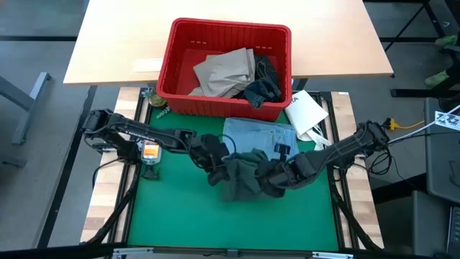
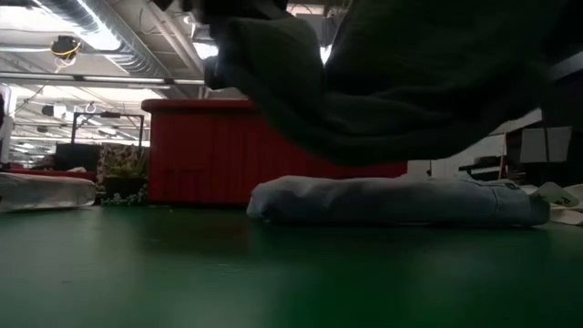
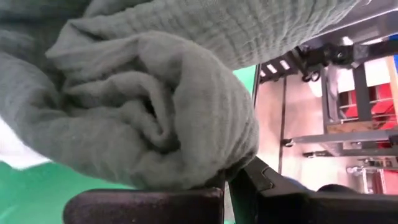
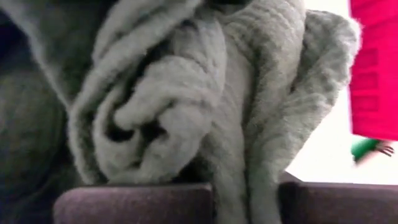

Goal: Fold Laundry from Bin
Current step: Stack the folded green polo shirt on top of the folded blue pants

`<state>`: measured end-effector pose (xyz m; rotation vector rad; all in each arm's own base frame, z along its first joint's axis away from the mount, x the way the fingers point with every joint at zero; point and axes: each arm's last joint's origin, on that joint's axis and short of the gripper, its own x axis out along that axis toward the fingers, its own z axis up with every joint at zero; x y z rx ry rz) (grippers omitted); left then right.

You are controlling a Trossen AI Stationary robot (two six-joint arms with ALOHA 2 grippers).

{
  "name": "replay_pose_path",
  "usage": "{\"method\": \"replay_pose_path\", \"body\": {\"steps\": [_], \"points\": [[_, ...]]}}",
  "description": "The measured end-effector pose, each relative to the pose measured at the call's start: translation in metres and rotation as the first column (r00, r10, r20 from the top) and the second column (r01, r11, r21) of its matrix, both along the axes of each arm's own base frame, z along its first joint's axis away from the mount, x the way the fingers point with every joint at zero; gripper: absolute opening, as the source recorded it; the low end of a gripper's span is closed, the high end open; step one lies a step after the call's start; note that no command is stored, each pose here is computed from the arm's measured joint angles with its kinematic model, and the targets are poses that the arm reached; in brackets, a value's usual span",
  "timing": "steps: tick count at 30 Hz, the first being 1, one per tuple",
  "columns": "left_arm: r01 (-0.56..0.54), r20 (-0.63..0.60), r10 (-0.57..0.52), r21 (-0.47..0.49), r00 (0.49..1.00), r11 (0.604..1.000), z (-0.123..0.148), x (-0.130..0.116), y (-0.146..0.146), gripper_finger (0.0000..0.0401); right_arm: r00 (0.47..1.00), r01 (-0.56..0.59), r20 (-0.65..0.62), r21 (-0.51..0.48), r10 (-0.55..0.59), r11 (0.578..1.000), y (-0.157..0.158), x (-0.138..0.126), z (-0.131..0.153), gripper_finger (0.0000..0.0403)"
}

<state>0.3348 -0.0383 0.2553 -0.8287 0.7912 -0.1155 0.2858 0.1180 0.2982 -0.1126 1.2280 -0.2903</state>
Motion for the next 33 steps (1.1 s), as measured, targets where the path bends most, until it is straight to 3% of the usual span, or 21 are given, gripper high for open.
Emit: {"method": "replay_pose_path", "body": {"steps": [22,27,33], "points": [[-0.183,0.116,0.168,0.135,0.979,0.974,0.005,0.0,0.092,0.0,0.946,0.151,-0.263,-0.156,-0.189,0.976,-0.084,-0.006,0.013,0.001],[-0.208,0.101,0.191,0.197,0.976,0.958,-0.001,0.001,0.099,0.0,0.934,0.176,-0.293,-0.116,-0.203,0.977,-0.104,-0.004,0.013,0.0012],[-0.19,0.028,0.188,0.2,0.982,0.961,-0.022,0.009,0.1,0.0,0.924,0.197,-0.327,-0.039,-0.199,0.98,-0.116,-0.003,0.012,0.001]]}}
